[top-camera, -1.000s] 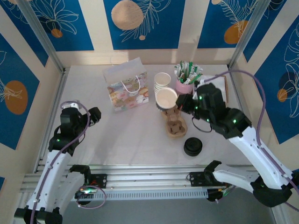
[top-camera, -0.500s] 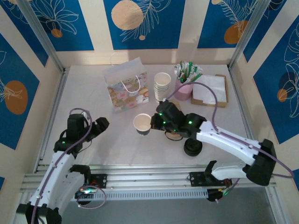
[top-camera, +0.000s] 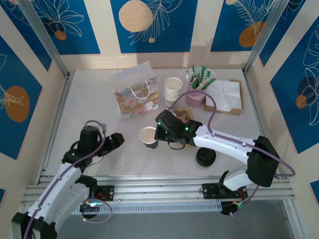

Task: Pack the takeout coffee

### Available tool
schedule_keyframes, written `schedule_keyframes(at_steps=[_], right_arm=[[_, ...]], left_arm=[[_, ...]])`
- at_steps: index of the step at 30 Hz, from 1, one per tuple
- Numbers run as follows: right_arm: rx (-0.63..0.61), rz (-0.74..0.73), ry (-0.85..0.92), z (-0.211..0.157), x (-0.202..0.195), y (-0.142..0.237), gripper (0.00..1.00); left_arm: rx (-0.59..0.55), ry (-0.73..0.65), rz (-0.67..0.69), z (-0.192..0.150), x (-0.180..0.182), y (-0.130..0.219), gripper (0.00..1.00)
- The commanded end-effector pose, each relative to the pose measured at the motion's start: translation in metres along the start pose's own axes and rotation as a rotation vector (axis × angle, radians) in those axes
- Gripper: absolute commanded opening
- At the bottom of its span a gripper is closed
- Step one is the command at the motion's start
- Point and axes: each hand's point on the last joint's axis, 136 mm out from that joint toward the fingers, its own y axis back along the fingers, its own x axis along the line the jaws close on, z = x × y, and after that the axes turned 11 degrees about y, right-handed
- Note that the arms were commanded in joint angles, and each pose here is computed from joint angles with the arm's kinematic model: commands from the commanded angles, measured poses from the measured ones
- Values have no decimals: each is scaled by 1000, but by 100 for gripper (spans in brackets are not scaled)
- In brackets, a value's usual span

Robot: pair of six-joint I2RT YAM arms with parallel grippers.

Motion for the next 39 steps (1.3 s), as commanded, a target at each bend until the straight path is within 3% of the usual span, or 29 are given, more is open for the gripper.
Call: schedule_keyframes(at_steps=[1,4,10,16,20,24,30,39], right_arm=[[17,-59,-18,-8,-10,-5,0],[19,-84,-26,-10,-15,-5,6],[-13,-149,-2,-5,-30,11,32],[-31,-230,41,5,-52,64,47],[-38,-300,-21,-1,-87,101,54],[7,-374,-153,-24,-131,120,69],[77,-452,-318,-57,-173,125,72],[176,-523,-351,-79,-191,109,73]], left_arm=[[2,-9,-35,-3,-6,-4,69],[16,-27,-55,-8,-12,-9,68],[35,-74,-23,-16,-11,-16,68],[59,-121,0,-22,-15,-16,68],[59,-154,40,-22,-12,-12,67],[54,-160,47,-21,-13,-12,67],[40,-147,84,-18,-6,-19,70],[65,-153,131,-18,-3,-25,72]])
